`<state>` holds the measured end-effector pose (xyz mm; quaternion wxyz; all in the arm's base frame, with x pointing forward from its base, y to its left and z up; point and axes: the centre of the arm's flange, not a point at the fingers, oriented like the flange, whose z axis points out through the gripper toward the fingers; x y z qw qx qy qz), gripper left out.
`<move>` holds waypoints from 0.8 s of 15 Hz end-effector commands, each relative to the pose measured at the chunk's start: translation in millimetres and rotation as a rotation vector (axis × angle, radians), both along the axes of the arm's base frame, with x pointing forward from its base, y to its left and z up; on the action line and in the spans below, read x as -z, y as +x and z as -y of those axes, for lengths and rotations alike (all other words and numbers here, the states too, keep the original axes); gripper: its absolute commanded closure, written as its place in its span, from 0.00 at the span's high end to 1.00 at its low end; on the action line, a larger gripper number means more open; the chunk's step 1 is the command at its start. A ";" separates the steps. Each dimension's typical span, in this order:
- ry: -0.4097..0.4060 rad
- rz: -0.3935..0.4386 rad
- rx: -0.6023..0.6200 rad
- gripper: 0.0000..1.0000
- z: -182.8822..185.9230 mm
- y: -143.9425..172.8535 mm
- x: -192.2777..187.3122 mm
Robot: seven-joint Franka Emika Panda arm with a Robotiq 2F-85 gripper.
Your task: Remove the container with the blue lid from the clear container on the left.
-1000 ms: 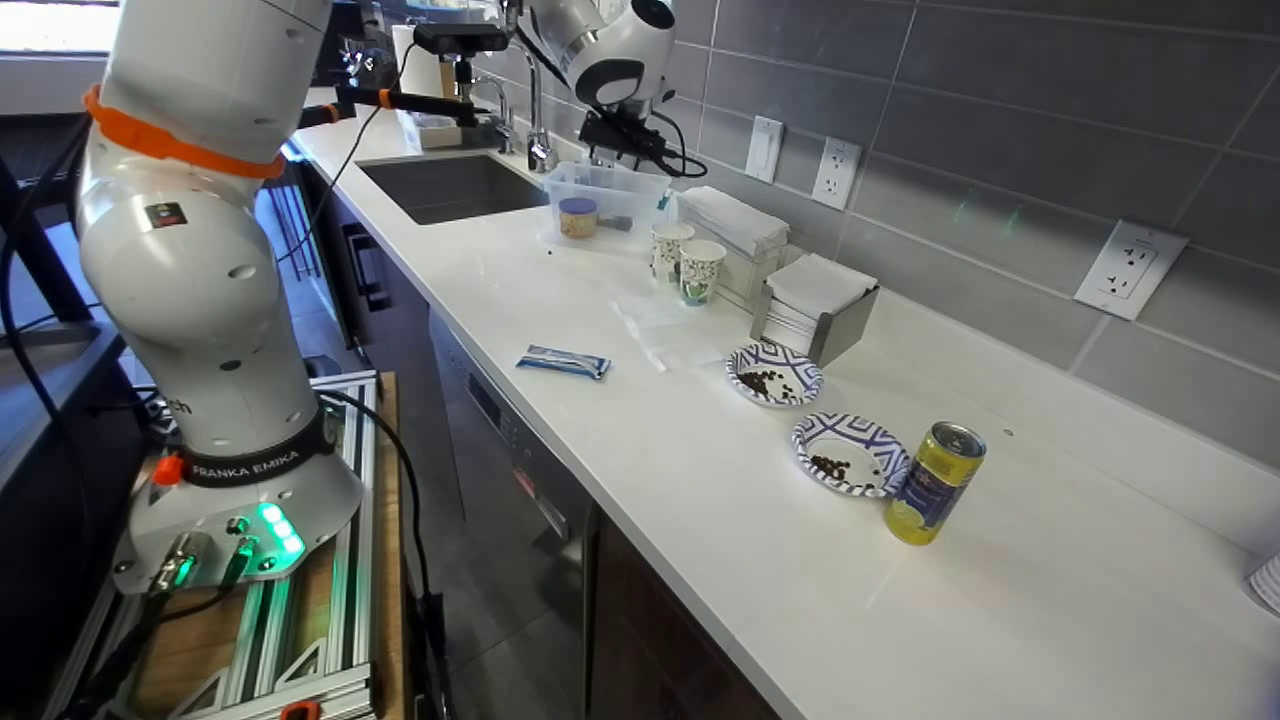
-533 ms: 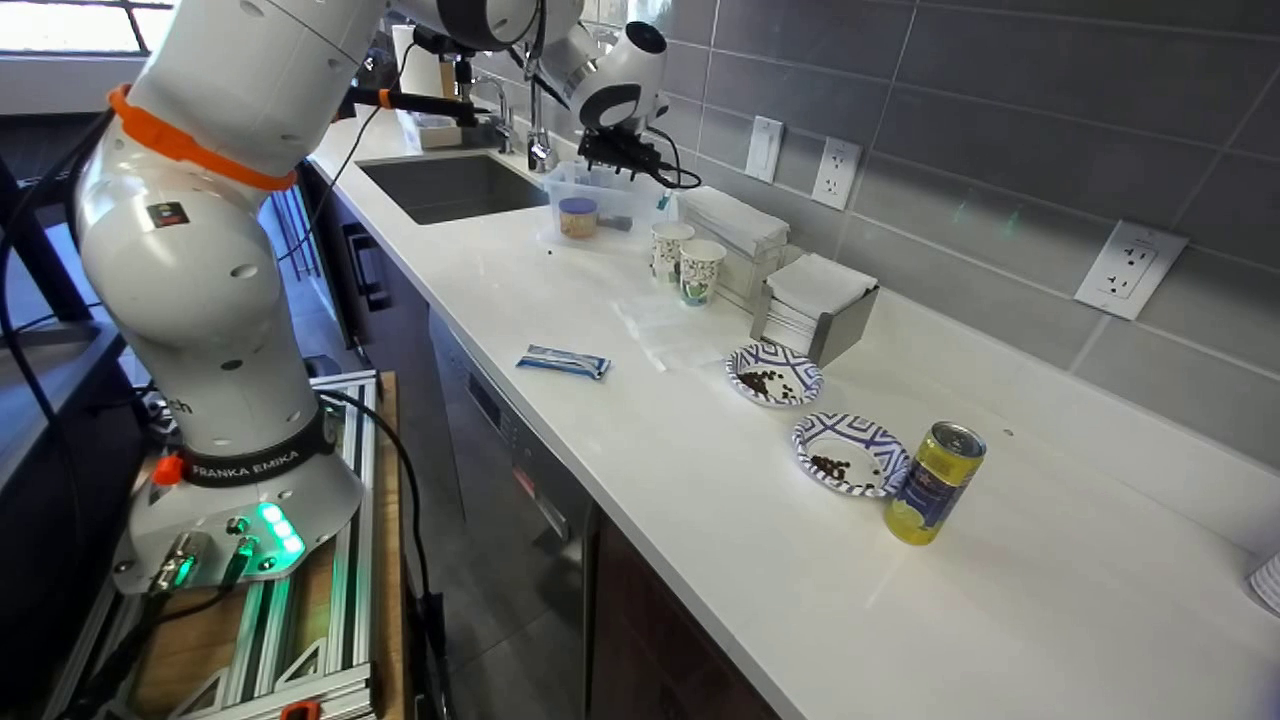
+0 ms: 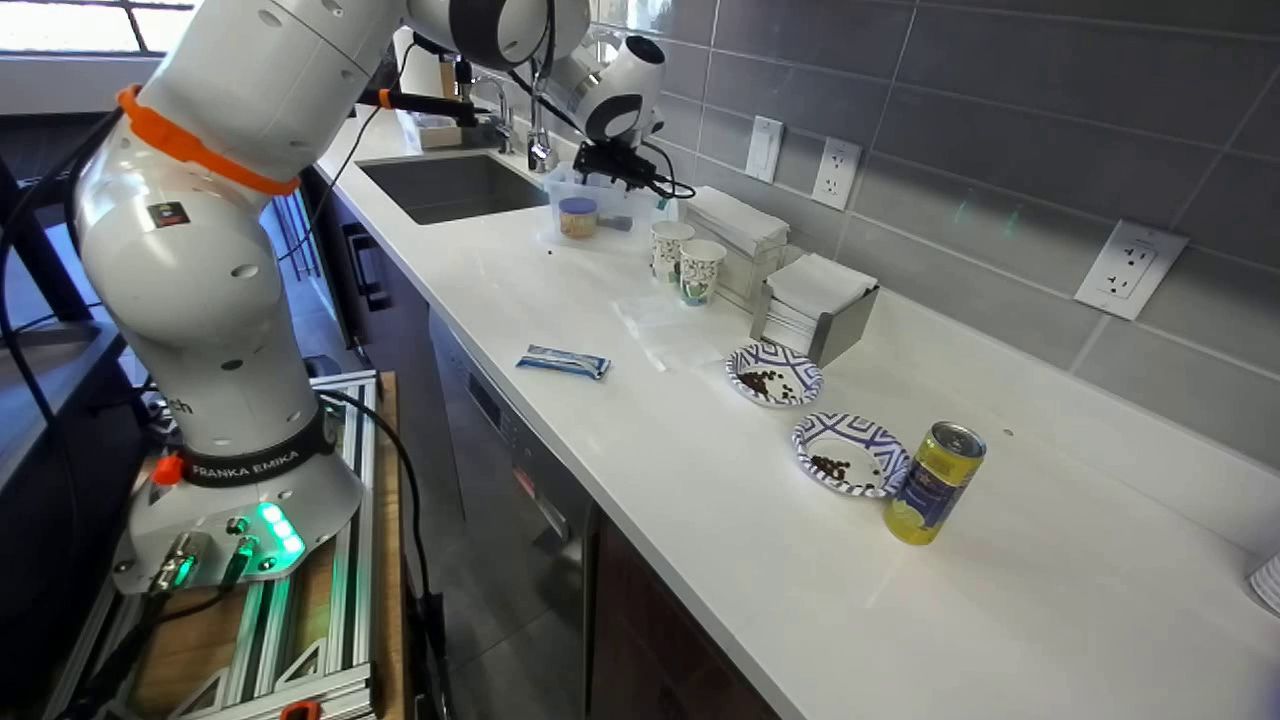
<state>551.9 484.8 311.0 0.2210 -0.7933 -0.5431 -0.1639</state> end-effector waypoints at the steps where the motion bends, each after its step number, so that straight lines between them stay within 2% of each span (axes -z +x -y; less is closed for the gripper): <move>1: -0.057 -0.061 -0.033 1.00 -8.0 -0.5 3.0; 8: -0.177 -0.165 -0.164 1.00 -0.1 -12.3 -19.7; 12: -0.261 -0.242 -0.296 1.00 7.2 -23.6 -25.8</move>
